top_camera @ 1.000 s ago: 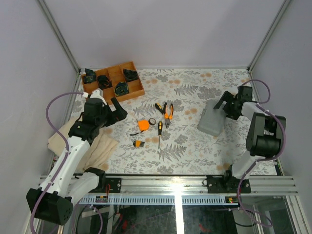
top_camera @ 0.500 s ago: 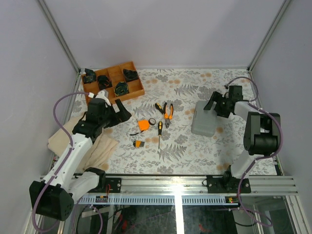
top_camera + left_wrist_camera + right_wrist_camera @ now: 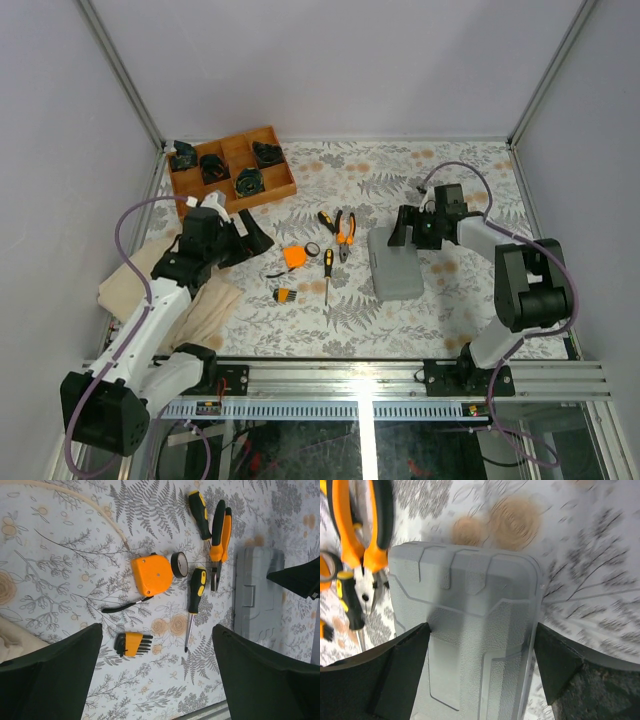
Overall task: Sort the tools into containers
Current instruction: Move the storage box to the center of the board.
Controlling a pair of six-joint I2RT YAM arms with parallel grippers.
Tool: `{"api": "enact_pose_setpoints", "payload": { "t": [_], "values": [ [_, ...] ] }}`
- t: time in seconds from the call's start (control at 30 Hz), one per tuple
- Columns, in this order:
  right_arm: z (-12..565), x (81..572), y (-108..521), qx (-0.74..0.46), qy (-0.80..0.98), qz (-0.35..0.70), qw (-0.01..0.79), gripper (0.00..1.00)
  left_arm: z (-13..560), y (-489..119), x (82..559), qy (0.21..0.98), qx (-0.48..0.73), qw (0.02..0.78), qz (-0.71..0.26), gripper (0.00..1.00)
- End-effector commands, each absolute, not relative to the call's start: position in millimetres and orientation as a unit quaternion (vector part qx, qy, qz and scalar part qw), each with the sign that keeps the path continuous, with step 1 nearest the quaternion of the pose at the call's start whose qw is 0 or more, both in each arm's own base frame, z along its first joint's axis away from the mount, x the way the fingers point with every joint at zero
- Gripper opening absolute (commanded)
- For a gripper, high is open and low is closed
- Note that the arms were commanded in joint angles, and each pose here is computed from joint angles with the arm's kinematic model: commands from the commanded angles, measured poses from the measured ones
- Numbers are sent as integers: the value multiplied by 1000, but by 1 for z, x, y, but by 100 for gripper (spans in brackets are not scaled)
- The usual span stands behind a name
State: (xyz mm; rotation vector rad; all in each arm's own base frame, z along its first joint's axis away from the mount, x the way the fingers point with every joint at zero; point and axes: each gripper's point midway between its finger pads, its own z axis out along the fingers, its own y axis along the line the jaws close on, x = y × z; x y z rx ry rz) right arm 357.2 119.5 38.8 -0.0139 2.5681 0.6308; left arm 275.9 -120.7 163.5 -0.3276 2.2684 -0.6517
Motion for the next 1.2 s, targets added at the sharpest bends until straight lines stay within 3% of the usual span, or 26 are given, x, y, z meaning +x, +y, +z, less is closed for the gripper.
{"api": "enact_pose_setpoints", "payload": {
  "t": [0.0,0.37,0.7,1.17],
  "values": [
    [32,310,133,-36,951,226,206,87,169,-143,273,870,-127,373,-295,88],
    [29,248,156,-14,952,225,210,86,144,-236,232,881,-86,324,-333,79],
    [59,247,142,34,927,218,302,90,111,-290,209,906,-36,288,-310,71],
    [45,207,151,52,917,282,276,88,78,-344,203,919,-4,260,-297,57]
  ]
}}
